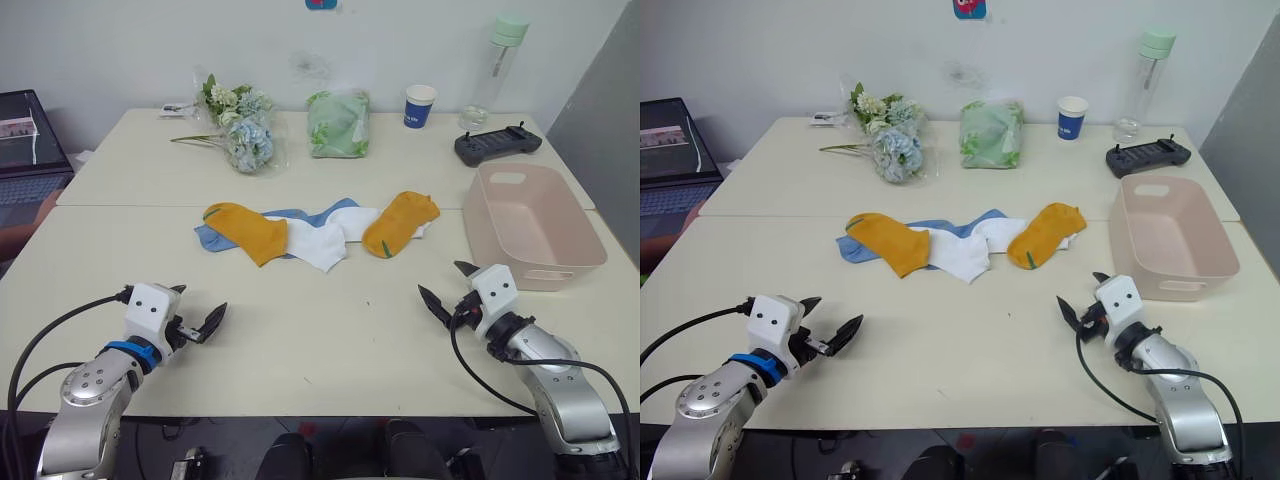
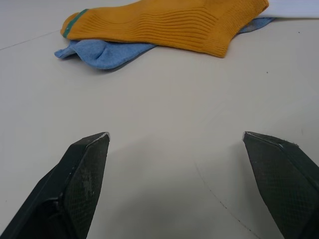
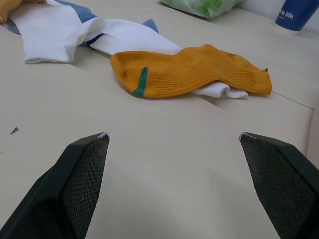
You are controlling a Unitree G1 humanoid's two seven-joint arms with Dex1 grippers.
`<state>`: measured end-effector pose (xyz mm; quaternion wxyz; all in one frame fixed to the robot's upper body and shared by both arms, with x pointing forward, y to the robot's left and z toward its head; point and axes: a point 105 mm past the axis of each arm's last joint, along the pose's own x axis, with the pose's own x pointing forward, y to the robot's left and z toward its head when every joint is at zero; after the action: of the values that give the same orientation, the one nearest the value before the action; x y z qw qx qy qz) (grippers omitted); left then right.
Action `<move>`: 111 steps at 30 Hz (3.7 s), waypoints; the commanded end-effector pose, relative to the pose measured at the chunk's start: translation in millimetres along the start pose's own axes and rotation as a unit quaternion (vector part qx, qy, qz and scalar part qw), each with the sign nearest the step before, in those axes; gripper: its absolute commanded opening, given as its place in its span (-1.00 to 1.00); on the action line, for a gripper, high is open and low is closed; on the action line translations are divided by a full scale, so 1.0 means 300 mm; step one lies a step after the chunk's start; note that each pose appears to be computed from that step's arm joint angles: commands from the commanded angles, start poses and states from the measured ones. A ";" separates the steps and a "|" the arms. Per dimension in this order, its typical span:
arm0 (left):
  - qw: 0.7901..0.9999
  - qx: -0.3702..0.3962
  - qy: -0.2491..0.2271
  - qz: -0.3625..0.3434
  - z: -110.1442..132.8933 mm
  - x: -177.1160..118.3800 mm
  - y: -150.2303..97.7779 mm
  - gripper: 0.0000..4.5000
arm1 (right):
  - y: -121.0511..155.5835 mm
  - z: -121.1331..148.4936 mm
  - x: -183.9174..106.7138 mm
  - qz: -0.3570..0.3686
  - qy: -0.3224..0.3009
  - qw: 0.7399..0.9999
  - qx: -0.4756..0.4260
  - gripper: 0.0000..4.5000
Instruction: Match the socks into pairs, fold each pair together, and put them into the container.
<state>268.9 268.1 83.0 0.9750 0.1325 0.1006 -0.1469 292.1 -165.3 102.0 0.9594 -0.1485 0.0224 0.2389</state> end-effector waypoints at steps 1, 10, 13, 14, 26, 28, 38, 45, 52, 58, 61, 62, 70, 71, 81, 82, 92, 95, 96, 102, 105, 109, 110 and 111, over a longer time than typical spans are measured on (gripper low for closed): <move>1.000 0.003 -0.018 0.011 0.027 -0.019 0.020 0.98 | -0.013 0.038 -0.001 -0.006 -0.020 1.000 -0.016 1.00; 1.000 -0.014 -0.020 0.016 0.012 -0.048 0.019 0.98 | -0.008 0.027 0.004 0.001 -0.017 1.000 -0.020 1.00; 1.000 -0.016 -0.023 0.014 0.014 -0.048 0.018 0.98 | -0.009 0.027 0.006 0.002 -0.019 1.000 -0.022 1.00; 1.000 -0.015 -0.023 0.014 0.015 -0.049 0.020 0.98 | -0.010 0.029 0.007 0.002 -0.020 1.000 -0.023 1.00; 0.999 -0.023 -0.025 0.006 0.012 -0.071 -0.001 0.98 | -0.002 0.034 0.010 0.009 -0.022 0.999 -0.027 1.00; 0.999 -0.024 -0.024 0.002 0.005 -0.079 -0.012 0.98 | 0.003 0.036 0.008 0.015 -0.022 0.999 -0.027 1.00; 0.996 -0.064 -0.052 0.025 0.029 -0.115 -0.044 0.98 | 0.016 0.110 0.021 0.085 -0.050 0.995 -0.034 1.00; 0.996 -0.054 -0.065 0.028 0.062 -0.093 -0.056 0.98 | 0.090 0.245 0.059 0.173 -0.093 0.980 -0.036 1.00; 0.995 -0.026 -0.098 -0.004 0.157 0.065 -0.096 0.98 | 0.112 0.342 0.122 0.191 -0.125 0.973 -0.038 1.00; 0.988 -0.061 -0.139 -0.004 0.245 0.182 -0.143 0.98 | 0.104 0.329 0.133 0.182 -0.124 0.975 -0.034 1.00; 0.987 -0.071 -0.141 -0.006 0.268 0.258 -0.177 0.98 | 0.107 0.326 0.136 0.181 -0.125 0.975 -0.028 1.00; 0.988 -0.069 -0.136 -0.006 0.266 0.273 -0.182 0.98 | 0.109 0.326 0.137 0.181 -0.125 0.975 -0.028 1.00; 0.992 -0.039 -0.117 0.023 0.244 0.351 -0.173 0.81 | 0.120 0.343 0.151 0.166 -0.136 0.977 -0.012 1.00; 0.992 -0.039 -0.118 0.022 0.247 0.352 -0.173 0.73 | 0.122 0.345 0.151 0.165 -0.137 0.977 -0.010 1.00; 0.989 -0.039 -0.138 0.028 0.262 0.356 -0.161 -0.66 | 0.138 0.348 0.145 0.166 -0.130 0.977 -0.013 1.00; 0.989 -0.039 -0.136 0.027 0.260 0.357 -0.159 -0.78 | 0.137 0.349 0.146 0.165 -0.130 0.978 -0.013 1.00; 0.986 -0.057 -0.154 -0.004 0.293 0.298 -0.136 -0.98 | 0.122 0.349 0.139 0.158 -0.124 0.980 -0.011 1.00; 0.989 -0.053 -0.136 -0.027 0.285 0.271 -0.134 -0.98 | 0.126 0.341 0.132 0.164 -0.120 0.979 -0.010 1.00; 0.990 -0.052 -0.130 -0.031 0.277 0.269 -0.133 -0.98 | 0.127 0.338 0.131 0.165 -0.118 0.979 -0.010 1.00; 0.988 -0.057 -0.140 -0.043 0.263 0.289 -0.163 -0.71 | 0.135 0.338 0.132 0.166 -0.118 0.979 -0.011 1.00; 0.989 -0.045 -0.139 -0.036 0.248 0.301 -0.184 -0.31 | 0.137 0.333 0.126 0.165 -0.115 0.979 -0.012 1.00; 0.989 -0.046 -0.142 -0.009 0.243 0.321 -0.180 0.23 | 0.144 0.324 0.116 0.167 -0.111 0.980 -0.011 1.00; 0.989 -0.047 -0.141 -0.011 0.242 0.326 -0.186 0.37 | 0.144 0.324 0.115 0.167 -0.111 0.980 -0.012 1.00; 0.989 -0.046 -0.141 -0.014 0.241 0.329 -0.193 0.50 | 0.144 0.325 0.114 0.167 -0.111 0.980 -0.013 1.00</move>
<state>352.9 173.1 102.3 0.9836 0.0584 -0.0025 -0.1707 304.7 -86.7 166.4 0.9048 -0.1183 -0.0376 0.4073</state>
